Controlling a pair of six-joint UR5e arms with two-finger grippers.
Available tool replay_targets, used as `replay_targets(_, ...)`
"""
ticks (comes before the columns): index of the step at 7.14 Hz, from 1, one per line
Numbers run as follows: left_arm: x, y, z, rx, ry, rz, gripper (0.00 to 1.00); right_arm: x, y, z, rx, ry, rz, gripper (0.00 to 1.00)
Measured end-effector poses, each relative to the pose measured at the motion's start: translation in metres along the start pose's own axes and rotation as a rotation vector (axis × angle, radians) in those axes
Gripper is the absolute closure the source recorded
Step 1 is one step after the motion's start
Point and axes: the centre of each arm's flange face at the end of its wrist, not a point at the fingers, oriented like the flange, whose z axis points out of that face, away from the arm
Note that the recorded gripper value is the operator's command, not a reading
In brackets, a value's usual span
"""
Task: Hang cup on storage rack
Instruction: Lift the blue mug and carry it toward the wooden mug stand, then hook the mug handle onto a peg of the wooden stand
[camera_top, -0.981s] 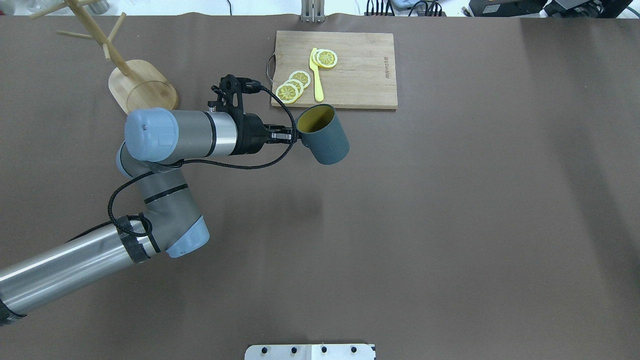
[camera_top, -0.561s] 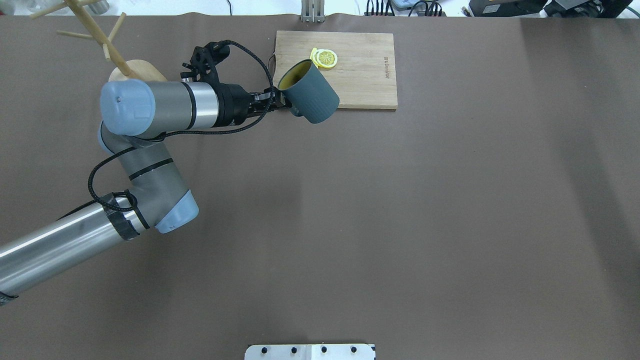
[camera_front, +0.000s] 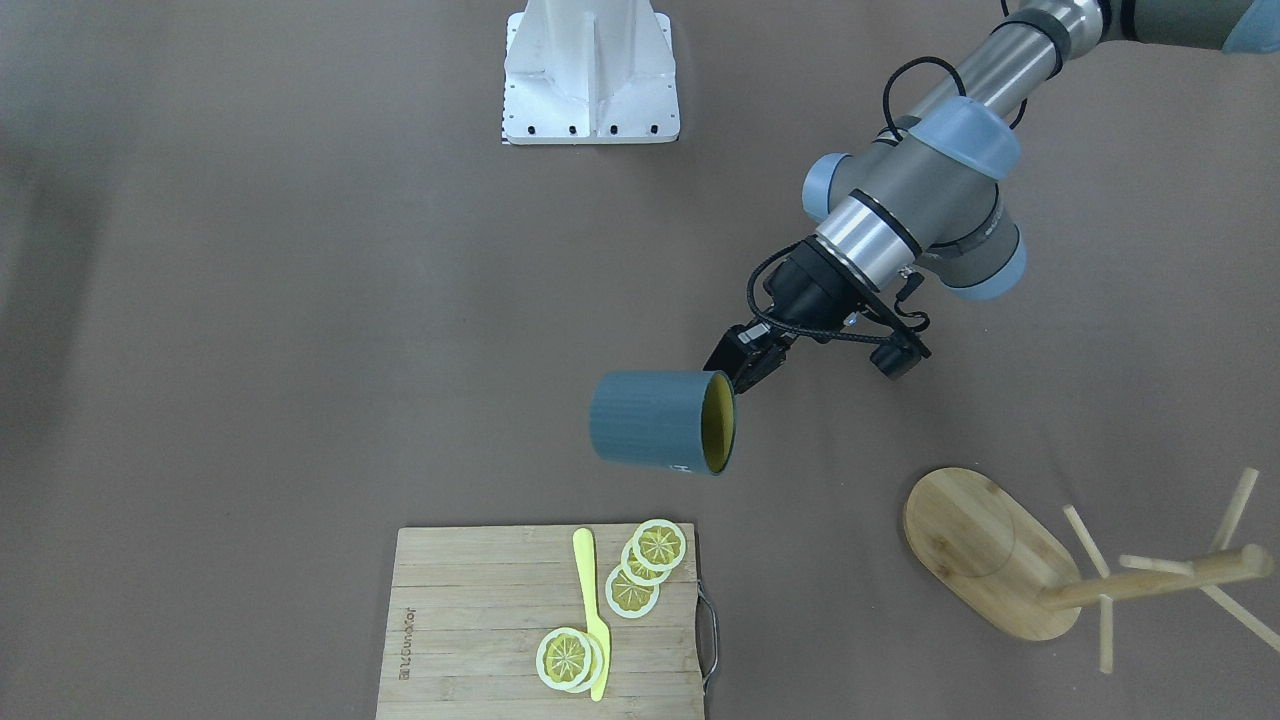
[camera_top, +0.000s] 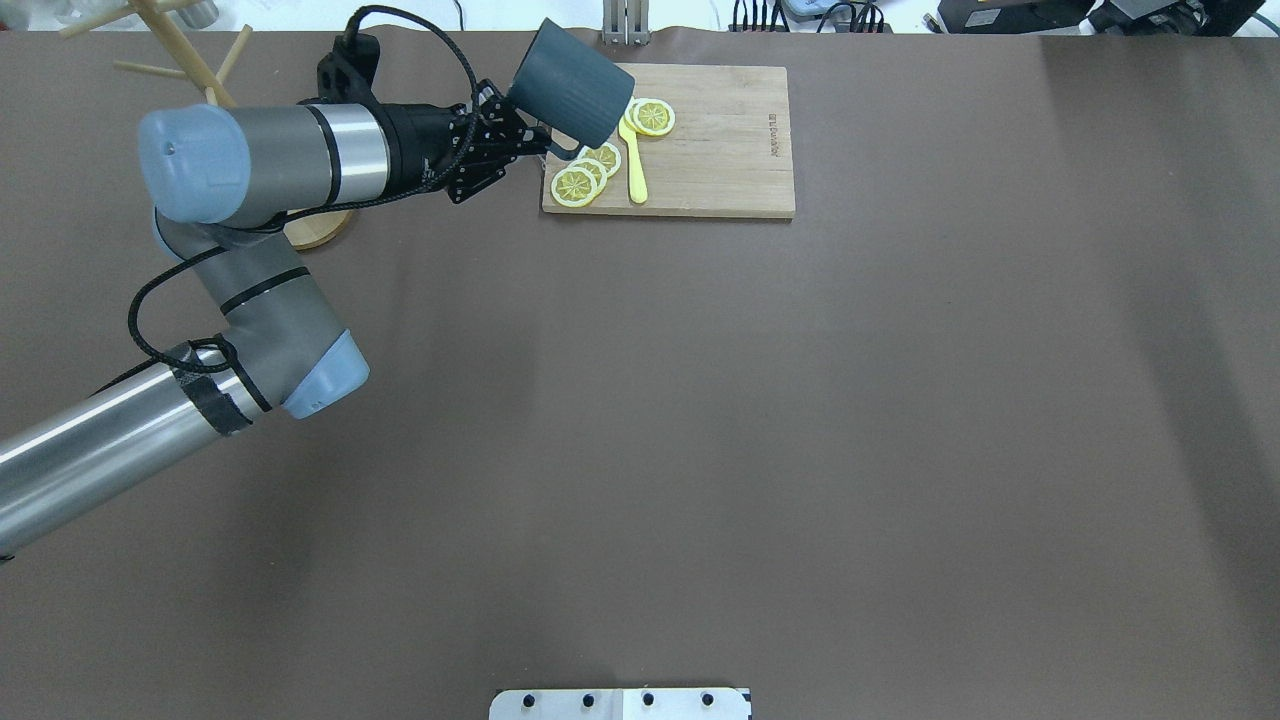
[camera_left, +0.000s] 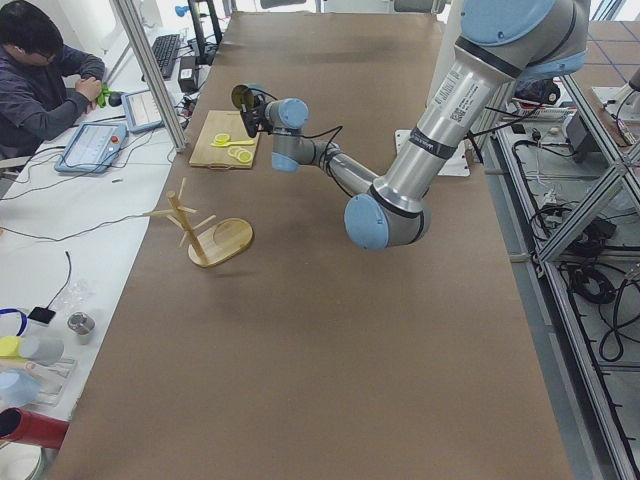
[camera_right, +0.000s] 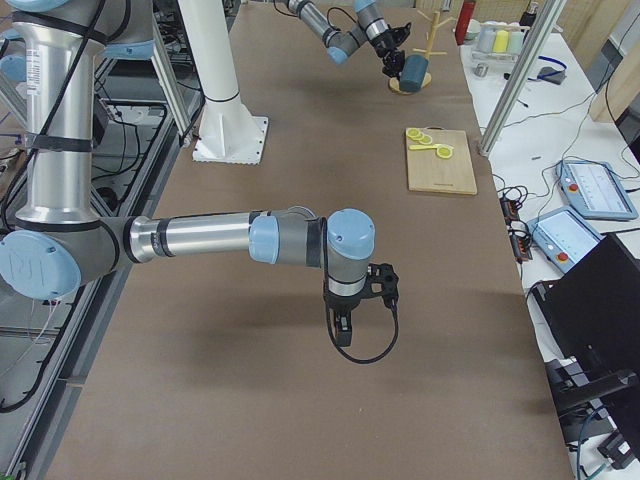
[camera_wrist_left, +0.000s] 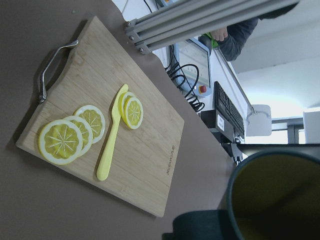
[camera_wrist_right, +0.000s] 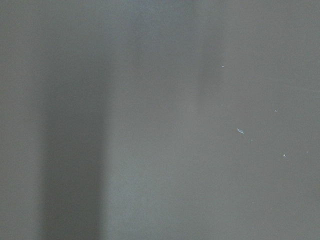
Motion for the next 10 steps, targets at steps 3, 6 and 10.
replay_targets(3,-0.024,-0.035,-0.008,-0.043,0.09,-0.163,1.0,0.001,0.002,-0.001,0.004,0.0,0.003,0.0)
replay_targets(6,-0.054,-0.08,-0.041,-0.154,0.223,-0.421,1.0,-0.002,0.0,-0.006,0.014,0.002,-0.002,0.0)
replay_targets(10,-0.118,-0.137,-0.091,-0.26,0.336,-0.657,1.0,-0.008,-0.003,-0.014,0.03,0.004,-0.013,0.0)
